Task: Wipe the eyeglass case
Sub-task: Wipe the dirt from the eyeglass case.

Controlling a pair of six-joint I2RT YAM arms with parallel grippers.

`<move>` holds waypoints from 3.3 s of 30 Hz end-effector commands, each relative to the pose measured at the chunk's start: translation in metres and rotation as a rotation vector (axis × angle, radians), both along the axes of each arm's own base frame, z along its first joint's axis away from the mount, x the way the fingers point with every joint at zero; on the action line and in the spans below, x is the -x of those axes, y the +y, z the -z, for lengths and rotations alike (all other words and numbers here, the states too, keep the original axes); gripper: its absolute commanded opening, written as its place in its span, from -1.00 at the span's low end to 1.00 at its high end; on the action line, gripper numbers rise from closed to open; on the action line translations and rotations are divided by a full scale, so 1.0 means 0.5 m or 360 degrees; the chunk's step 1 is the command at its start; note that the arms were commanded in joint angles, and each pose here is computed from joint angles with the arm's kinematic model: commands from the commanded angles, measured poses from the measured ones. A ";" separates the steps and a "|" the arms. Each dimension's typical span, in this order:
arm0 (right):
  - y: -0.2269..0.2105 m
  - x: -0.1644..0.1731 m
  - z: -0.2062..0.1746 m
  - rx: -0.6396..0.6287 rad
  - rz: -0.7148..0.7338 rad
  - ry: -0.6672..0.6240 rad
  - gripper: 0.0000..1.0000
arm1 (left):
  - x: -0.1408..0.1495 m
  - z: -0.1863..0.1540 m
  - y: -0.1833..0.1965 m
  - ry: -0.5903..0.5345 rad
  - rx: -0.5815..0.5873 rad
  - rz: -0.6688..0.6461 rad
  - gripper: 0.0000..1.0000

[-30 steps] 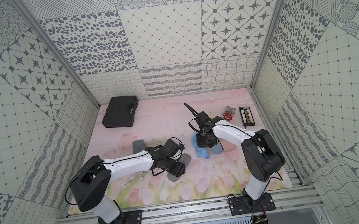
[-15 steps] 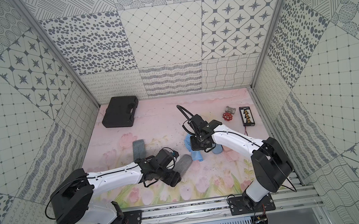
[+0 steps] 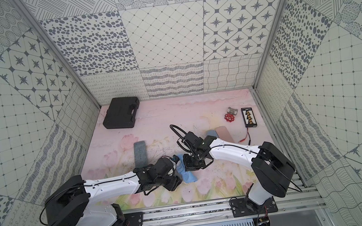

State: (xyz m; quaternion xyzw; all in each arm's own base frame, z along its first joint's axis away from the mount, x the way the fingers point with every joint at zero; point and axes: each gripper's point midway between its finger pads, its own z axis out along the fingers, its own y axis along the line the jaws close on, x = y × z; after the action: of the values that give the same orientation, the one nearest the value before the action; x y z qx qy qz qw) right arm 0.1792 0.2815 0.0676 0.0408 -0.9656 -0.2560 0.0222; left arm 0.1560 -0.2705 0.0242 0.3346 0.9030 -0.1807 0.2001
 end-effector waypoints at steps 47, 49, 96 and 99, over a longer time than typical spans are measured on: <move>-0.013 -0.053 0.021 -0.0170 0.0141 0.0180 -1.00 | -0.007 -0.057 -0.008 -0.0641 -0.0126 -0.0081 -0.64; -0.120 -0.080 0.060 0.0246 0.0098 0.0062 -1.00 | -0.005 -0.056 -0.010 -0.0657 -0.0139 -0.0072 -0.65; -0.202 -0.197 -0.005 0.0975 -0.0275 -0.0339 -1.00 | 0.013 -0.033 -0.025 -0.0798 -0.0331 0.0052 -0.68; -0.131 -0.227 -0.071 0.0858 -0.0361 -0.0511 -1.00 | 0.015 -0.031 -0.028 -0.0792 -0.0340 0.0058 -0.68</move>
State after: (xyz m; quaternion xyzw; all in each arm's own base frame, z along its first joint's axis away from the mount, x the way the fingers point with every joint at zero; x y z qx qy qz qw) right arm 0.2707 0.2180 0.0729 0.1127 -0.9922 -0.0493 -0.0220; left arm 0.1433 -0.2781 0.0316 0.4043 0.8435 -0.0089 0.3537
